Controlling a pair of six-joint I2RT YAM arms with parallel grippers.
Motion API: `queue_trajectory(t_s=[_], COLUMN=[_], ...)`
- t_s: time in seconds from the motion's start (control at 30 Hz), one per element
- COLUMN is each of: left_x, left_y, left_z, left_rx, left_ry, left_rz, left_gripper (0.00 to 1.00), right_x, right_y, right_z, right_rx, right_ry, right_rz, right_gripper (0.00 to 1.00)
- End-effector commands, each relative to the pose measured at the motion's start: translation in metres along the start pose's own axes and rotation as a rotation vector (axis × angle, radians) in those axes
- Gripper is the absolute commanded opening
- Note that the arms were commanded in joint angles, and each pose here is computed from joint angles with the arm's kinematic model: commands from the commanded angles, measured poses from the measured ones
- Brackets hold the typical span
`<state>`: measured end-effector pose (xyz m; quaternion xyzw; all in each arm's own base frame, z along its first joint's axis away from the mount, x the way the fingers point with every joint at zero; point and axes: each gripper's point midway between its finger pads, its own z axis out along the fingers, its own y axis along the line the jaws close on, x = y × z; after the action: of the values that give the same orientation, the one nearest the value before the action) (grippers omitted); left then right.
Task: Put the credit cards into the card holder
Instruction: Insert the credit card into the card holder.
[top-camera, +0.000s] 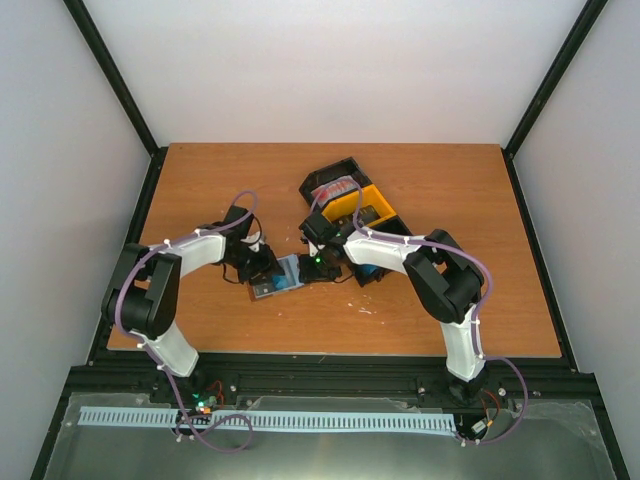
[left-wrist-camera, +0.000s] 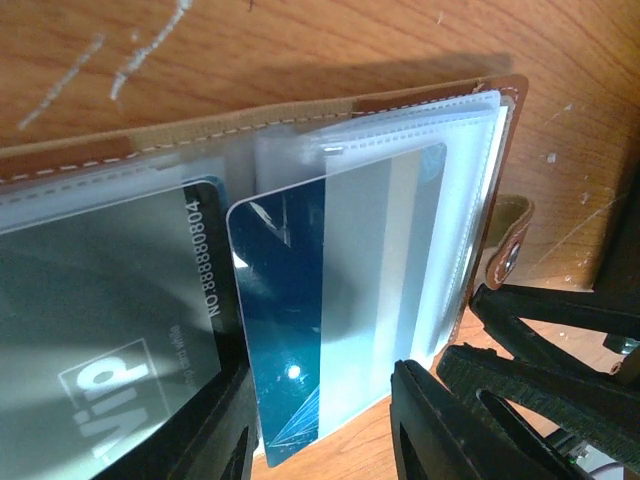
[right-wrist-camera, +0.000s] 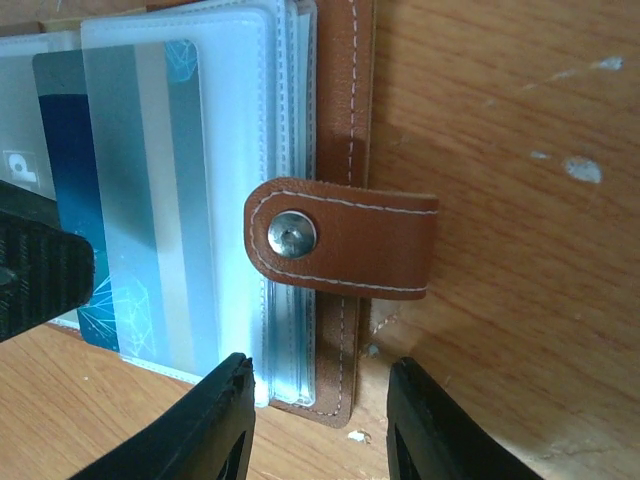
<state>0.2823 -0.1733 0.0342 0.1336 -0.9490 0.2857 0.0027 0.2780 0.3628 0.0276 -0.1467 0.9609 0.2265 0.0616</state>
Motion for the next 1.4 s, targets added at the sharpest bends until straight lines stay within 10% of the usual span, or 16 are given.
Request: queue_trajectory(t_s=[0.0,0.23,0.57,0.87,1.37], left_x=[-0.009,-0.004,-0.010,-0.009,-0.004], left_y=[-0.017,-0.036,-0.012,-0.009,0.011], left_z=[-0.001,0.007,-0.010,-0.005,0.015], left_rx=[0.051,0.203,0.009,0.011,-0.030], left_ry=[-0.012,0.019,-0.045,-0.041,0.002], left_rz=[0.051,0.108,0.082,0.076,0.053], left_gripper=[0.39,0.41,0.43,0.13,0.07], right_x=[-0.009,-0.012,-0.021,-0.026,-0.024], right_y=[-0.001,0.000,0.012,0.019,0.028], right_z=[-0.001,-0.004,-0.021,-0.016,-0.006], right_rx=[0.016,0.018,-0.018,-0.046,-0.104], right_ry=[-0.023,-0.041,-0.082,-0.076,-0.033], right_rz=[0.000,-0.003,-0.007,-0.010,-0.014], right_gripper=[0.38,0.37,0.33,0.20,0.24])
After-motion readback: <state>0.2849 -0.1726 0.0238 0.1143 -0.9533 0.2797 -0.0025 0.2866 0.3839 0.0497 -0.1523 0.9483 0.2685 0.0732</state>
